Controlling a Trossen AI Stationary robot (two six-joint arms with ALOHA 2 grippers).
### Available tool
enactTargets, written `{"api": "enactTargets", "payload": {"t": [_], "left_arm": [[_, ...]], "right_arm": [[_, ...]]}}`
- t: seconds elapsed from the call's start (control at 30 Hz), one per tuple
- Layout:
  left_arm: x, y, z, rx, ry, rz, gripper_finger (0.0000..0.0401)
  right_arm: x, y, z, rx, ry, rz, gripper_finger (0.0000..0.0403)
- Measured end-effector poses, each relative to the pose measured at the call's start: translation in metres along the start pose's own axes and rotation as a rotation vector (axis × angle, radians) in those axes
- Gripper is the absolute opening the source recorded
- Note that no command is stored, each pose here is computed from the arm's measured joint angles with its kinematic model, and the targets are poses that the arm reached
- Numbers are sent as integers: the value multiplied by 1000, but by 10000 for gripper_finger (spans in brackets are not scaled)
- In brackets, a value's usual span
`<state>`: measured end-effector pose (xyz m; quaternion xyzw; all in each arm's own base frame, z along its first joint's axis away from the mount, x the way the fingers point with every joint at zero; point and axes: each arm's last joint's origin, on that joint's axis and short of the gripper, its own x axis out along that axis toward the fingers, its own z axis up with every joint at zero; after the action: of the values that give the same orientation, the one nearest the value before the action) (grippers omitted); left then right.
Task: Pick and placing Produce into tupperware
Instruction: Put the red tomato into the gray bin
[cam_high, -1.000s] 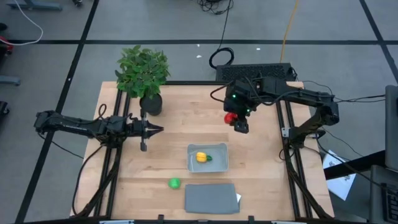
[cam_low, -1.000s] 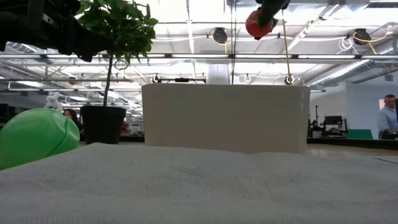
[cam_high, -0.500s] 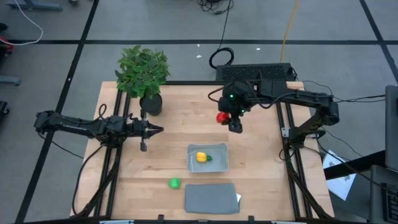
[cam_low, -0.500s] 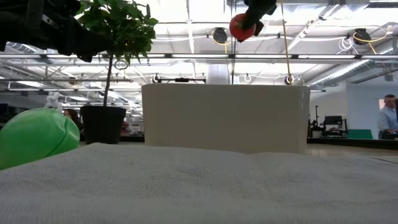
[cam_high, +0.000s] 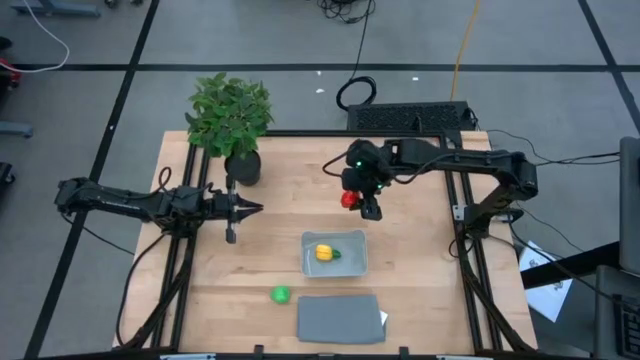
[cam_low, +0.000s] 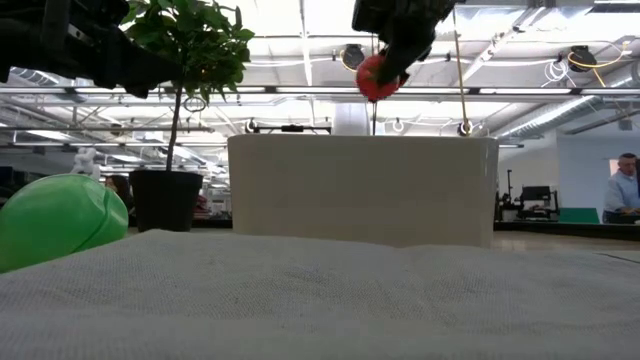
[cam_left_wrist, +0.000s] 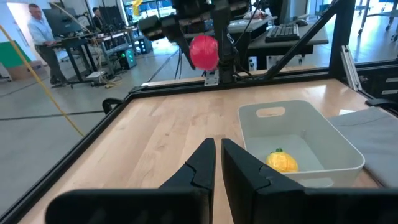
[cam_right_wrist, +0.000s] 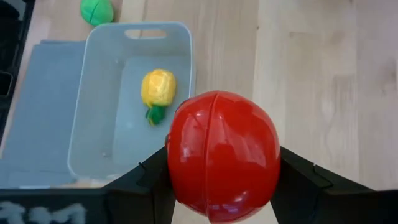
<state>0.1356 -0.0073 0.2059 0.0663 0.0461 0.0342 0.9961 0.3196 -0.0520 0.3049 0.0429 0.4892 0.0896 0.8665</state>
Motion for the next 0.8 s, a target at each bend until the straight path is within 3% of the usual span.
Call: {"api": "enactTargets", "payload": {"t": [0.2,0.8], "left_arm": [[0,0,0,0,-1,4,31],[0,0,-1,-24,10,2,31]], "right_arm": [[33,0,3,-40,61,54,189],[96,44,3,-436,157,166,189]]}}
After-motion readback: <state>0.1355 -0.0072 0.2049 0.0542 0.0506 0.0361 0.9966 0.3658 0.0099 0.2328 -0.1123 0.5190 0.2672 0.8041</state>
